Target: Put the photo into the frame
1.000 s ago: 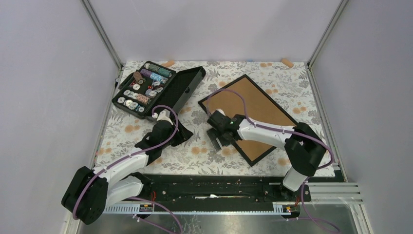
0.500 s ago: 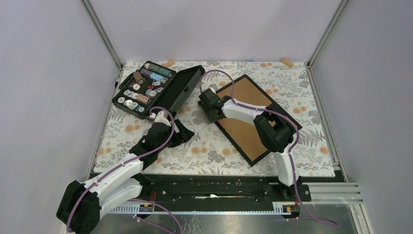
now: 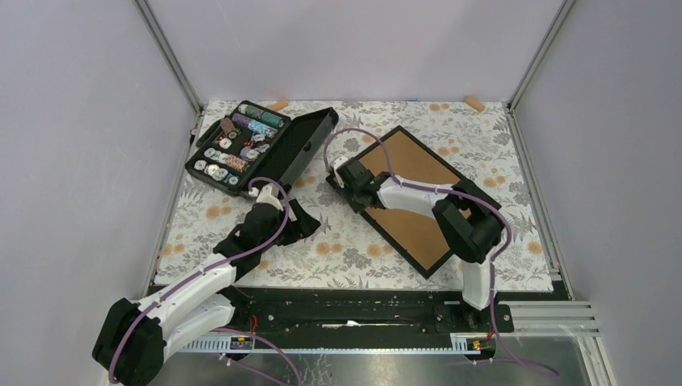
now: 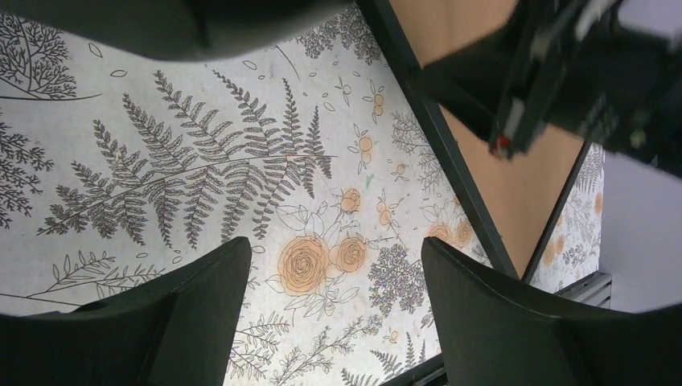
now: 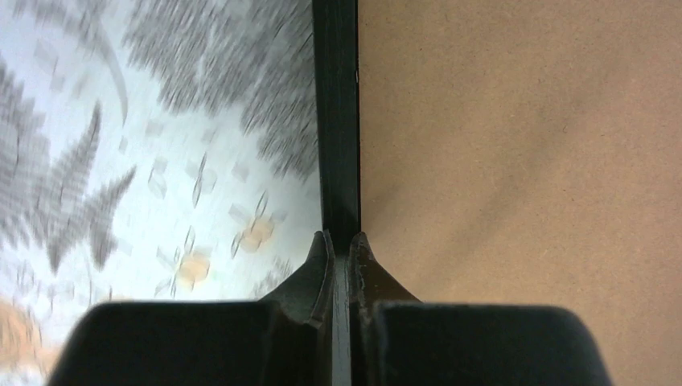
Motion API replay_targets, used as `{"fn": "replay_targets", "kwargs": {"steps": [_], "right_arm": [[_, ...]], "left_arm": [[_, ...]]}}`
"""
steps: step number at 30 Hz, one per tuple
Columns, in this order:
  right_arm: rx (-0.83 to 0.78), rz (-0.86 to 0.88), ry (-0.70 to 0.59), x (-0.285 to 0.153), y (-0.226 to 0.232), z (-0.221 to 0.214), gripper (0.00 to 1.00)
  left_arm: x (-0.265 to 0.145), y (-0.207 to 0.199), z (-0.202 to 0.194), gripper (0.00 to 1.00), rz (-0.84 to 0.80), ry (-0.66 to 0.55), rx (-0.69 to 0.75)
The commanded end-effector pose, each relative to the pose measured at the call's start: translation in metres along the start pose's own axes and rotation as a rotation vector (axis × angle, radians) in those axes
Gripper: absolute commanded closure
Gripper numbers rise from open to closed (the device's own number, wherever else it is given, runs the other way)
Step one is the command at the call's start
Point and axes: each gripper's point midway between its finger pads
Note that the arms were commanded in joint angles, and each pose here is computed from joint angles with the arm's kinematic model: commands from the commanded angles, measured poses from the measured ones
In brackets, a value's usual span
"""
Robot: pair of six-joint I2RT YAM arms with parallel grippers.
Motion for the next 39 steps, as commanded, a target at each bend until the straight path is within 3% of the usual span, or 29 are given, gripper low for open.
{"fn": "replay_targets", "kwargs": {"steps": [1, 9, 10, 11, 14, 17, 19, 24, 26, 34, 39], "right_arm": [[-0.260, 0.219, 0.118, -0.029, 0.062, -0.071, 1.00], [-0.214, 0.288, 0.160, -0.073, 0.080, -0.115, 1.00], [-0.179, 0.289, 0.147, -0.076, 0.081, -0.110, 0.94], [-0.150, 0.290, 0.138, -0.080, 0.082, -0.106, 0.78], [-0.051, 0.252, 0.118, -0.090, 0.079, -0.092, 0.49], [0.033, 0.168, 0.080, -0.098, 0.065, -0.070, 0.37], [0.056, 0.125, 0.037, -0.104, 0.055, -0.051, 0.39], [0.020, 0.090, -0.072, -0.108, 0.044, -0.014, 0.69], [-0.026, 0.141, -0.081, -0.104, 0.052, -0.003, 0.74], [-0.065, 0.202, -0.071, -0.075, 0.067, 0.010, 0.76], [-0.072, 0.198, -0.051, -0.060, 0.070, 0.003, 0.78]], "left_arm": [[0.001, -0.016, 0.011, 0.18, -0.031, -0.031, 0.005], [0.018, -0.017, -0.024, 0.25, -0.008, 0.081, -0.096], [0.021, -0.017, -0.030, 0.26, -0.003, 0.098, -0.108], [0.025, -0.019, -0.035, 0.28, 0.002, 0.111, -0.123], [0.038, -0.018, -0.044, 0.33, 0.032, 0.134, -0.186], [0.051, -0.015, -0.043, 0.39, 0.080, 0.119, -0.255], [0.060, -0.014, -0.039, 0.47, 0.095, 0.083, -0.295], [0.078, -0.009, -0.042, 0.61, 0.122, 0.062, -0.347], [0.083, -0.004, -0.044, 0.63, 0.149, 0.066, -0.355], [0.085, 0.016, -0.047, 0.60, 0.242, 0.037, -0.357], [0.082, 0.023, -0.046, 0.65, 0.282, 0.037, -0.297]]}}
Point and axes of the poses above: each gripper's point midway between its finger pads, its own x axis out along the fingers, its own y axis along the line the jaws close on, z = x × y, and after that the axes turned 13 degrees about -x, right-handed
